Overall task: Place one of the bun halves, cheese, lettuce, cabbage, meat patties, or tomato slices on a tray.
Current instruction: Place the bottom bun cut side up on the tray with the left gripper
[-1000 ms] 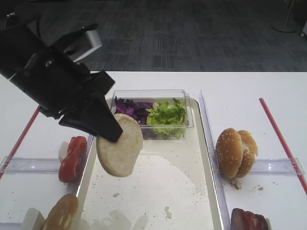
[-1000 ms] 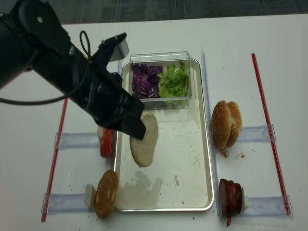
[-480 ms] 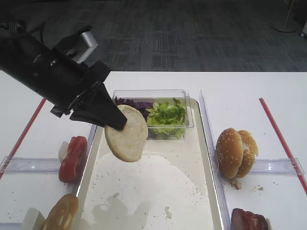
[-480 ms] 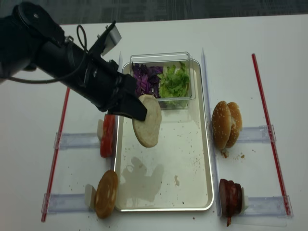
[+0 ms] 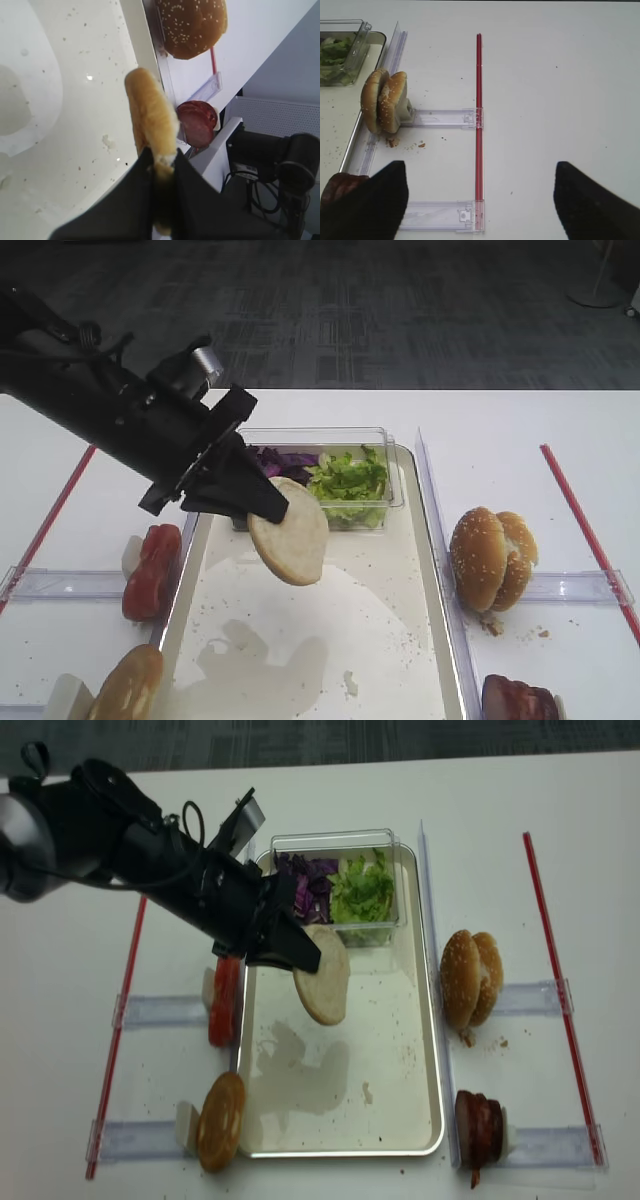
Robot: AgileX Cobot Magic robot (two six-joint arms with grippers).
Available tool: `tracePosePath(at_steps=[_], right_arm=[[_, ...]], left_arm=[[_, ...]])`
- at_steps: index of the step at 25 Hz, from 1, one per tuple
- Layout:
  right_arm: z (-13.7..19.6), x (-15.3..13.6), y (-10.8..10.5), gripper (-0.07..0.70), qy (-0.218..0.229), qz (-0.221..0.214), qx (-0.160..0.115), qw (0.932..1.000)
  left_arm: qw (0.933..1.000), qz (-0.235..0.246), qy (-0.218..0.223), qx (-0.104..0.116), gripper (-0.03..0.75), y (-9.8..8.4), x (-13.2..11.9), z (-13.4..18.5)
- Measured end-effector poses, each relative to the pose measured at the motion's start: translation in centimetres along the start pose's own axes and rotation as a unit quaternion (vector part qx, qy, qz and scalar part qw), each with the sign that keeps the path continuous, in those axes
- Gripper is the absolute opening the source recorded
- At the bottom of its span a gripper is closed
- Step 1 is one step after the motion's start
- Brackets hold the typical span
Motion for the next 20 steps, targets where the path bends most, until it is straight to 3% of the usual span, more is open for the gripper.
tracePosePath(at_steps=[12, 20], right_arm=[[0.0, 0.0, 0.0, 0.613, 0.0, 0.0, 0.0, 1.0], [0.0, 0.0, 0.0, 0.613, 0.0, 0.0, 0.0, 1.0]], left_arm=[[0.9986, 0.032, 0.009, 0.042, 0.02, 1.1, -1.2, 0.9], [0.9952, 0.05, 0.021, 0.082, 0.019, 2.5, -2.5, 2.2]])
Point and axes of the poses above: a point on each arm's last joint axis where the gripper is mounted, x pointing back along that axis away from the gripper, y along the wrist's bending axis when the last joint is at zero, z = x × y, the point moved 2 cm from there along -x, pointing out along that axis toward the gripper, and after that the axes turned 14 degrees about x, right-handed, at the moved point
